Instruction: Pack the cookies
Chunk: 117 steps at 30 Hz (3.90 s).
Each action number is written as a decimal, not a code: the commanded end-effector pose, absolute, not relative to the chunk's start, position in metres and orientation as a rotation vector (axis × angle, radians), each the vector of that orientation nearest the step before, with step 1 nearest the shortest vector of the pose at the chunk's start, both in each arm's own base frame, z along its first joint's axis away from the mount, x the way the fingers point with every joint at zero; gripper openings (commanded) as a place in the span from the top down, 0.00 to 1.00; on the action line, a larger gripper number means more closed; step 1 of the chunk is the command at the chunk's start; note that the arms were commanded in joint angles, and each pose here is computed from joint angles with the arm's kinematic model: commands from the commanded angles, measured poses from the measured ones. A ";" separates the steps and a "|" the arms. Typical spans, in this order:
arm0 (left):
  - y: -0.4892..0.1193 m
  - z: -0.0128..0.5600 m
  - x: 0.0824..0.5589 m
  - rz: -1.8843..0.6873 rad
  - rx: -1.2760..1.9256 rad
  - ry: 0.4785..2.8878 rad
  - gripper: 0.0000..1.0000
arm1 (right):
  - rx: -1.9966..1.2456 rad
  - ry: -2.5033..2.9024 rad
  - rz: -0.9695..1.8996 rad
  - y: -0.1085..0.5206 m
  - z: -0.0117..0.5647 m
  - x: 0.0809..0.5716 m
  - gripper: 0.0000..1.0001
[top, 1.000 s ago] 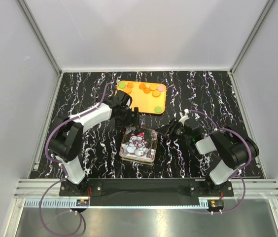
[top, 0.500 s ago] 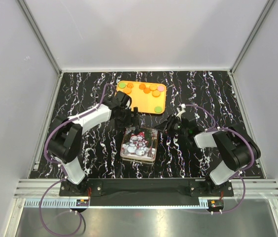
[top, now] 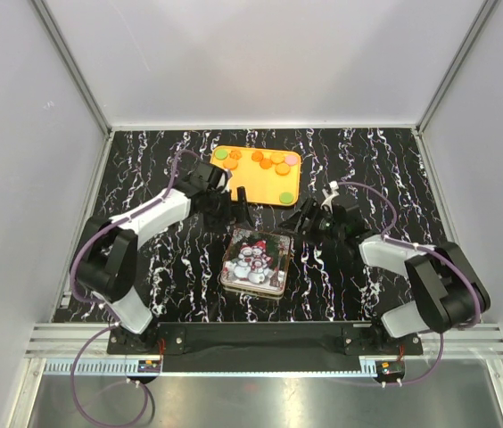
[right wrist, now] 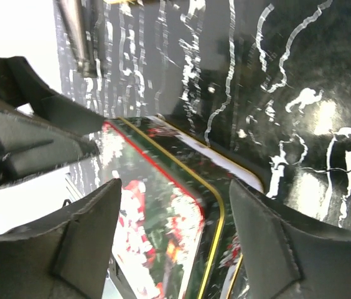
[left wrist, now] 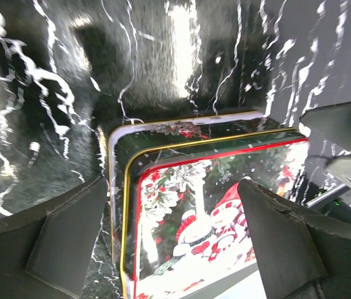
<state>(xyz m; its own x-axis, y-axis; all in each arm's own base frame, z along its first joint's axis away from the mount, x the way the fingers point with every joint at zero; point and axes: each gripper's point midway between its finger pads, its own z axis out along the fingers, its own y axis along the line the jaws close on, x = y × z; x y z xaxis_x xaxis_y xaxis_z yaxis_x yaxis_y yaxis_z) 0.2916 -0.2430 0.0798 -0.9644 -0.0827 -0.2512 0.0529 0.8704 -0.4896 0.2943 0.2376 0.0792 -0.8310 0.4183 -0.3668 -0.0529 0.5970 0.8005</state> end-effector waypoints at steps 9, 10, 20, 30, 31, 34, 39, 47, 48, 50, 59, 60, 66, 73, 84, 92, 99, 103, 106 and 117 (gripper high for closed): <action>-0.229 0.098 0.263 -0.846 0.050 2.718 0.04 | 0.240 2.316 1.255 0.227 0.091 0.241 0.17; -0.228 0.097 0.260 -0.848 0.049 2.715 0.04 | 0.241 2.302 1.256 0.225 0.096 0.236 0.16; -0.229 0.089 0.221 -0.912 0.050 2.733 0.04 | 0.229 2.334 1.313 0.228 0.094 0.180 0.15; -0.234 0.079 0.207 -0.943 -0.025 2.746 0.05 | 0.162 2.415 1.342 0.259 0.071 0.146 0.20; -0.237 0.079 0.205 -0.951 -0.021 2.744 0.05 | 0.163 2.405 1.352 0.261 0.073 0.147 0.22; -0.241 0.076 0.201 -0.946 -0.036 2.744 0.05 | 0.167 2.404 1.358 0.264 0.073 0.148 0.24; -0.242 0.072 0.199 -0.935 -0.067 2.744 0.06 | 0.171 2.401 1.334 0.266 0.075 0.154 0.32; -0.251 0.068 0.194 -0.943 -0.089 2.748 0.07 | 0.155 2.416 1.358 0.275 0.070 0.158 0.49; -0.252 0.068 0.195 -0.949 -0.087 2.743 0.07 | 0.158 2.422 1.353 0.276 0.068 0.158 0.51; -0.256 0.065 0.192 -0.951 -0.083 2.755 0.08 | 0.157 2.415 1.356 0.278 0.070 0.161 0.55; -0.267 0.064 0.186 -0.959 -0.048 2.766 0.08 | 0.167 2.429 1.287 0.276 0.069 0.169 0.71; -0.267 0.064 0.186 -0.960 -0.048 2.764 0.08 | 0.177 2.439 1.254 0.272 0.065 0.171 0.71; -0.269 0.069 0.188 -0.956 -0.029 2.753 0.08 | 0.197 2.451 1.185 0.256 0.065 0.181 0.71; -0.270 0.082 0.197 -0.944 0.027 2.712 0.07 | 0.187 2.439 1.142 0.244 0.073 0.197 0.61; -0.243 0.123 0.233 -0.922 0.005 2.593 0.07 | 0.167 2.452 1.059 0.231 0.087 0.201 0.41; -0.215 0.133 0.241 -0.853 0.018 2.548 0.06 | 0.143 2.443 0.989 0.215 0.102 0.198 0.22; -0.199 0.164 0.243 -0.785 0.069 2.440 0.06 | 0.126 2.330 0.811 0.186 0.150 0.207 0.00; -0.196 0.180 0.242 -0.782 0.108 2.396 0.06 | 0.132 2.275 0.695 0.169 0.187 0.217 0.00; -0.198 0.188 0.239 -0.810 0.124 2.371 0.06 | 0.144 2.263 0.594 0.155 0.198 0.221 0.00; -0.198 0.193 0.235 -0.825 0.153 2.332 0.06 | 0.159 2.183 0.547 0.146 0.211 0.232 0.00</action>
